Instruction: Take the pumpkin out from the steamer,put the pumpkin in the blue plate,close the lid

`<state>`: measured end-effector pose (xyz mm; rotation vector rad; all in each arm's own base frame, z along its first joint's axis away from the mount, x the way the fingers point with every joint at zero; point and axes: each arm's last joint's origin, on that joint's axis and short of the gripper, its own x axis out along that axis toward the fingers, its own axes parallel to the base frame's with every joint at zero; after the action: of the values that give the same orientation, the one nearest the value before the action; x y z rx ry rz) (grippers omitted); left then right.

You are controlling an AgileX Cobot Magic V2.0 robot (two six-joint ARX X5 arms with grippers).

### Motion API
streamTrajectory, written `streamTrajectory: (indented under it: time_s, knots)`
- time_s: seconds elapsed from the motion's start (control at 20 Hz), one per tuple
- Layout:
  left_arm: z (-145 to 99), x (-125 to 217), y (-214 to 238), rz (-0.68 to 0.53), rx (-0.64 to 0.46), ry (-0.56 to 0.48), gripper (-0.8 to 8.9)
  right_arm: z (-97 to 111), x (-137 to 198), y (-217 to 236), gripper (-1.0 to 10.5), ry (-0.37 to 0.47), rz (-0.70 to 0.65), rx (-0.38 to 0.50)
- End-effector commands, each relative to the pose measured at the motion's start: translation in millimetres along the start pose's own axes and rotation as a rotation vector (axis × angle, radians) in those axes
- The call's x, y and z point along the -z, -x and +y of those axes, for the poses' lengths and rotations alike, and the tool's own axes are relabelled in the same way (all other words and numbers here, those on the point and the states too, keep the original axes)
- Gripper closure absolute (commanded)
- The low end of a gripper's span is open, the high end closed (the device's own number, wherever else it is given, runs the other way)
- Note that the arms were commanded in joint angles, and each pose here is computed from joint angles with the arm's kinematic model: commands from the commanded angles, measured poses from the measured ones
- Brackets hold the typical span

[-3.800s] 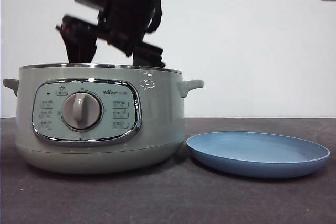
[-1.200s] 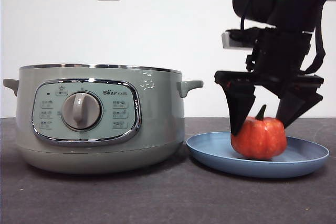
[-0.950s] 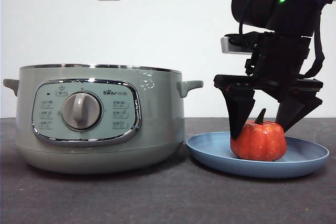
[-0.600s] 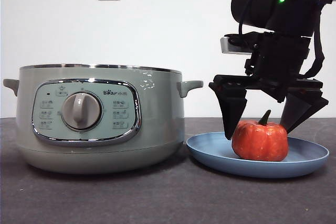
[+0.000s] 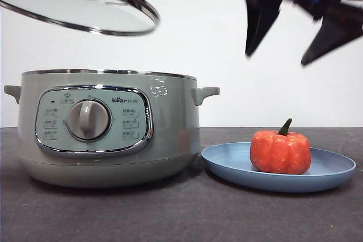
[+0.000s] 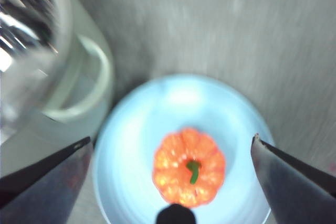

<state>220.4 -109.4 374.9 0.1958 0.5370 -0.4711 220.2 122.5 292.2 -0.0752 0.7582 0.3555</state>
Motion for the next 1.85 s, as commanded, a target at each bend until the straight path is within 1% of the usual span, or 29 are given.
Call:
streamTrajectory:
  time_s: [0.05, 0.3, 0.4, 0.5, 0.65, 0.8, 0.9, 0.95, 1.05, 1.1, 1.3, 1.4, 1.55, 1.65, 1.7, 1.75, 1.8, 1.85]
  knots:
    - [-6, -9, -14, -0.046, 0.022, -0.014, 8.23, -1, 0, 16, 4.4, -0.012, -0.054, -0.005]
    - [-17, -1, -61, 0.057, 0.055, -0.033, 8.23, -4, -1, 49, 4.4, -0.022, -0.160, -0.013]
    - [-18, 3, -73, 0.091, 0.058, -0.034, 8.23, -6, 0, 56, 4.4, -0.027, -0.179, 0.030]
    - [-18, 5, -80, 0.111, 0.064, -0.034, 8.23, -7, 1, 59, 4.4, -0.030, -0.186, 0.053]
    - [-20, 9, -81, 0.147, 0.114, -0.031, 8.23, -8, 2, 62, 4.4, -0.030, -0.191, 0.053]
    - [-20, 15, -80, 0.212, 0.116, -0.031, 8.22, -8, 1, 61, 4.4, -0.031, -0.191, 0.052]
    - [-20, 17, -80, 0.228, 0.112, -0.031, 8.03, -8, 1, 61, 4.4, -0.031, -0.191, 0.052]
    - [-20, 17, -80, 0.227, 0.112, -0.031, 7.43, -8, 1, 61, 4.4, -0.031, -0.191, 0.052]
    - [-19, 17, -80, 0.226, 0.111, -0.030, 5.16, -8, 2, 61, 4.4, -0.030, -0.190, 0.052]
    - [-19, 17, -80, 0.226, 0.111, -0.030, 4.65, -8, 2, 61, 4.4, -0.030, -0.190, 0.052]
    - [-19, 16, -79, 0.223, 0.110, -0.030, 4.67, -7, 2, 61, 4.4, -0.029, -0.185, 0.046]
    - [-19, 15, -72, 0.223, 0.110, -0.030, 4.68, -8, 3, 62, 4.4, -0.028, -0.175, 0.047]
    - [-18, 17, -47, 0.243, 0.113, -0.030, 4.69, -8, 8, 63, 4.5, -0.020, -0.138, 0.046]
    - [-17, 20, -26, 0.268, 0.115, -0.030, 4.74, -7, 11, 64, 4.6, -0.002, -0.102, 0.022]
    - [-17, 21, -14, 0.271, 0.117, -0.034, 5.37, -7, 13, 66, 5.3, 0.001, -0.093, 0.016]
    - [-17, 21, -4, 0.262, 0.118, -0.043, 6.52, -7, 13, 67, 6.1, 0.000, -0.095, 0.016]
    - [-16, 20, 7, 0.237, 0.118, -0.054, 8.00, -7, 13, 69, 7.2, -0.001, -0.104, 0.016]
    - [-16, 20, 15, 0.216, 0.118, -0.062, 8.21, -7, 13, 71, 7.9, -0.001, -0.117, 0.027]
